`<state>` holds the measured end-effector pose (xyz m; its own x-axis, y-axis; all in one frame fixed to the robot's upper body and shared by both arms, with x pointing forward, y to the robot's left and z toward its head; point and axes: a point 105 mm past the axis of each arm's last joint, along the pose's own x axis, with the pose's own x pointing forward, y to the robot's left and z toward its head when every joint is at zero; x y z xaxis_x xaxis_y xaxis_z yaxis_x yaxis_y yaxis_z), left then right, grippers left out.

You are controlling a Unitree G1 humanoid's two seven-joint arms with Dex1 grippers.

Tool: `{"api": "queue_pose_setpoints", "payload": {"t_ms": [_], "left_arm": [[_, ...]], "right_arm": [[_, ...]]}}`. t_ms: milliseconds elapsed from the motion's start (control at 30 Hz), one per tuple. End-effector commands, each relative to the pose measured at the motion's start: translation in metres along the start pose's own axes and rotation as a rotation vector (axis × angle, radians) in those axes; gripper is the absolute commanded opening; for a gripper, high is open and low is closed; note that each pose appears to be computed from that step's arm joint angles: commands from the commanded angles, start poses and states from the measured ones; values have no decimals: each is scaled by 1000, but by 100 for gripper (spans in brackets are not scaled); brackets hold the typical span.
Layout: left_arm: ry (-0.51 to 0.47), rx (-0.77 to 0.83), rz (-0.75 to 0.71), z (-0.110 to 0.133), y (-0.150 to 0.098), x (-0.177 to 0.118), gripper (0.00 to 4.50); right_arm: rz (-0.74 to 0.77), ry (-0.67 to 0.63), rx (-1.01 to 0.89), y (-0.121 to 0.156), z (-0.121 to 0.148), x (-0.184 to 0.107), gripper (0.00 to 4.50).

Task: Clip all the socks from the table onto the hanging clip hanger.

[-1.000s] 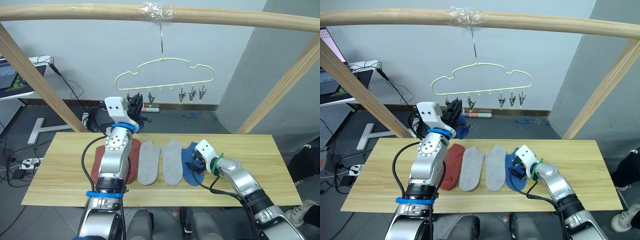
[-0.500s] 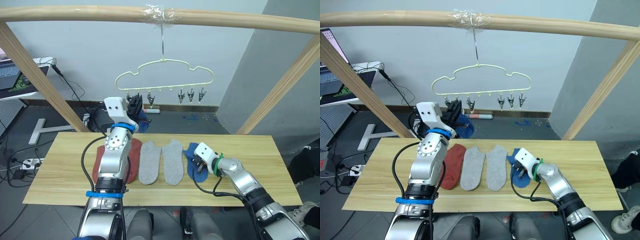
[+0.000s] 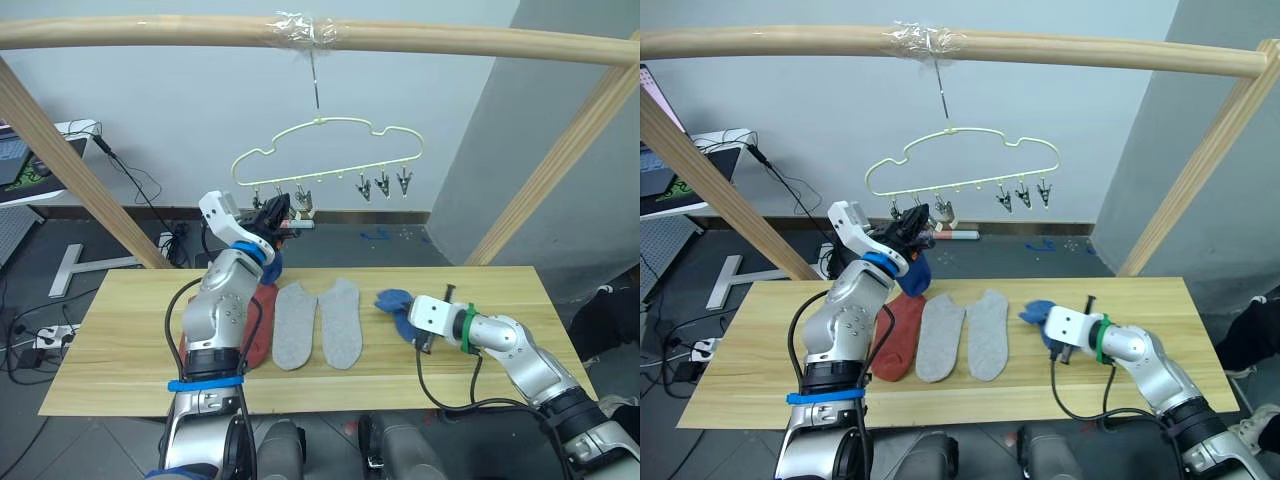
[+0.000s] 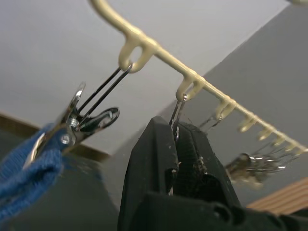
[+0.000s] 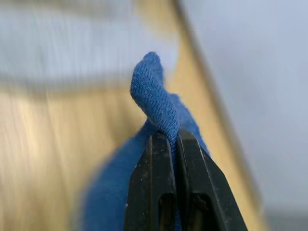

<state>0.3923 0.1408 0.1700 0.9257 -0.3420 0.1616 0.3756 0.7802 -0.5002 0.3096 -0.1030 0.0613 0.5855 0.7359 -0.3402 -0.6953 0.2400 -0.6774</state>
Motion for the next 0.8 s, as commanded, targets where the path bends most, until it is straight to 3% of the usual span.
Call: {"api": "queue_pose_setpoints", "payload": {"t_ms": [33, 267, 800], "left_arm": [[37, -82, -50, 1, -5, -5, 0], [53, -241, -134, 8, -22, -7, 0], [80, -255, -176, 6, -31, -13, 0]], "right_arm": [[-50, -116, -87, -10, 31, 3, 1], [-184, -354, -146, -33, 98, 27, 1], [-280, -443, -212, -54, 122, 27, 1]]}}
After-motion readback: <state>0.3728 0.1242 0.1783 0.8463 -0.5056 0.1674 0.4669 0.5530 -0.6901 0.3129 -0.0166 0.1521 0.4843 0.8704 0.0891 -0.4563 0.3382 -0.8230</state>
